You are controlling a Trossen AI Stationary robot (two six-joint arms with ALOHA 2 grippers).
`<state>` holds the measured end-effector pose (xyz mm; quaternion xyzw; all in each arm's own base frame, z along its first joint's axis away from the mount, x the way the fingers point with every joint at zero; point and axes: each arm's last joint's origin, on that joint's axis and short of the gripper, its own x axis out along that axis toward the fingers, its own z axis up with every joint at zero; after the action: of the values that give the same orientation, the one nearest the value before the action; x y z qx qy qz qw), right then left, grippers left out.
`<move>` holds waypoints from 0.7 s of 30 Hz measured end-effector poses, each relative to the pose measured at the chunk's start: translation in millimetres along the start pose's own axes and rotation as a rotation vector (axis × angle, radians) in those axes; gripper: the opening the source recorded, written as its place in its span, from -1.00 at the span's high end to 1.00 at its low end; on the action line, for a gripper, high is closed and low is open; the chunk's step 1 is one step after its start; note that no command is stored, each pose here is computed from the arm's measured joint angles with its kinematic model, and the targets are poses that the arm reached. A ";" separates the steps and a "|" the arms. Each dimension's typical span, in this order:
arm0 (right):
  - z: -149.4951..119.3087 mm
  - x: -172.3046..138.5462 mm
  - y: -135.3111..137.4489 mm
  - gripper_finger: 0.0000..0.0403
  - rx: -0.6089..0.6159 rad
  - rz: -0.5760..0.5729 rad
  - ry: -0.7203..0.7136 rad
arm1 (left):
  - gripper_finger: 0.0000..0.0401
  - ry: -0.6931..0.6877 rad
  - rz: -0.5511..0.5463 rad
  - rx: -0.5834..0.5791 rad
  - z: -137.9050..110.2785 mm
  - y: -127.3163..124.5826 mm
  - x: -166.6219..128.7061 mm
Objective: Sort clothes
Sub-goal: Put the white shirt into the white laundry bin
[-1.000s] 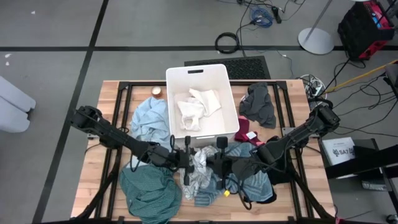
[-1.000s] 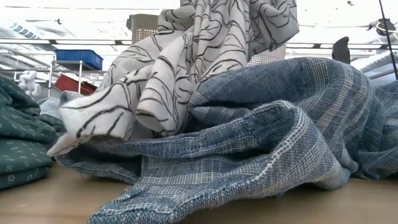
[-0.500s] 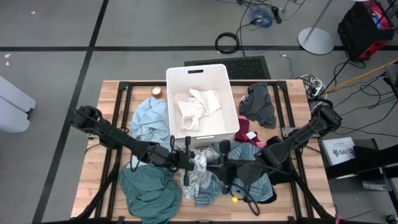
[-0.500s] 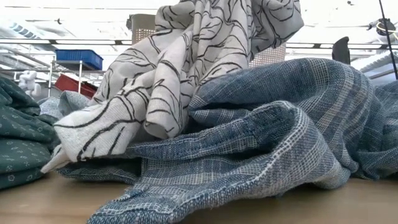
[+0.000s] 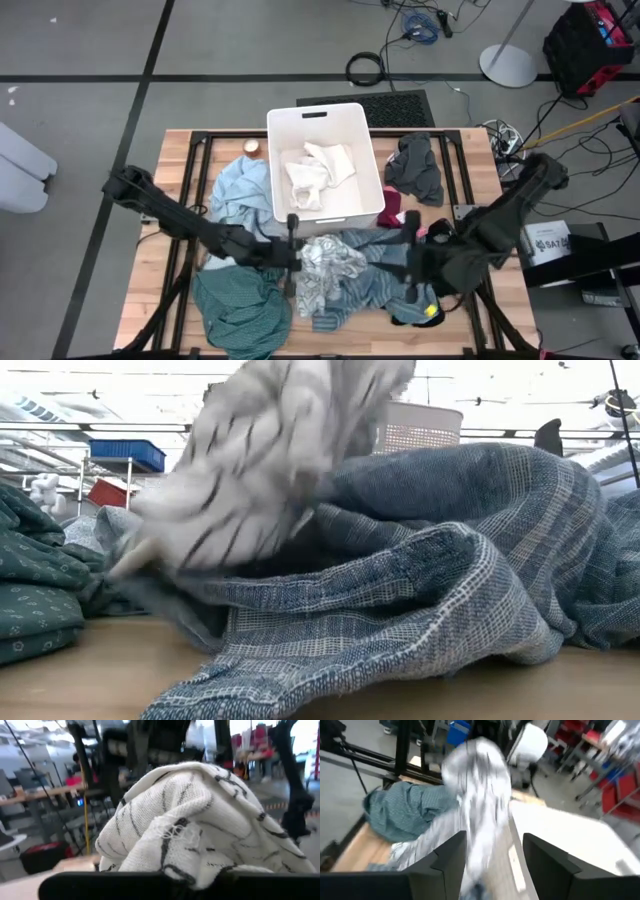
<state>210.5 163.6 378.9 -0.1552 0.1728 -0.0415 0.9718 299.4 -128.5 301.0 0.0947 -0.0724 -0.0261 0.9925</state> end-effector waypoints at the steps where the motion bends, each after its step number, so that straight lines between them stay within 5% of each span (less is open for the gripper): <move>1: -1.5 -6.1 -3.6 0.09 0.031 0.011 0.010 | 0.93 -0.030 0.007 -0.010 7.9 2.8 -3.4; 5: -15.4 -22.8 -14.8 0.12 0.123 0.020 0.113 | 0.93 -0.178 0.079 -0.071 42.2 21.5 -17.6; 14: -83.8 -20.9 -12.6 0.13 0.122 -0.098 0.380 | 0.93 -0.408 0.146 -0.049 140.6 70.7 -39.2; 21: -129.3 -17.8 -21.2 0.13 0.139 -0.158 0.430 | 0.93 -0.445 0.405 0.033 210.5 132.6 -43.9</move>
<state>148.1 108.7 276.0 -0.0887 0.3598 -0.1610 0.9147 229.8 -34.3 524.8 0.0867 -0.3060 0.1533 0.9356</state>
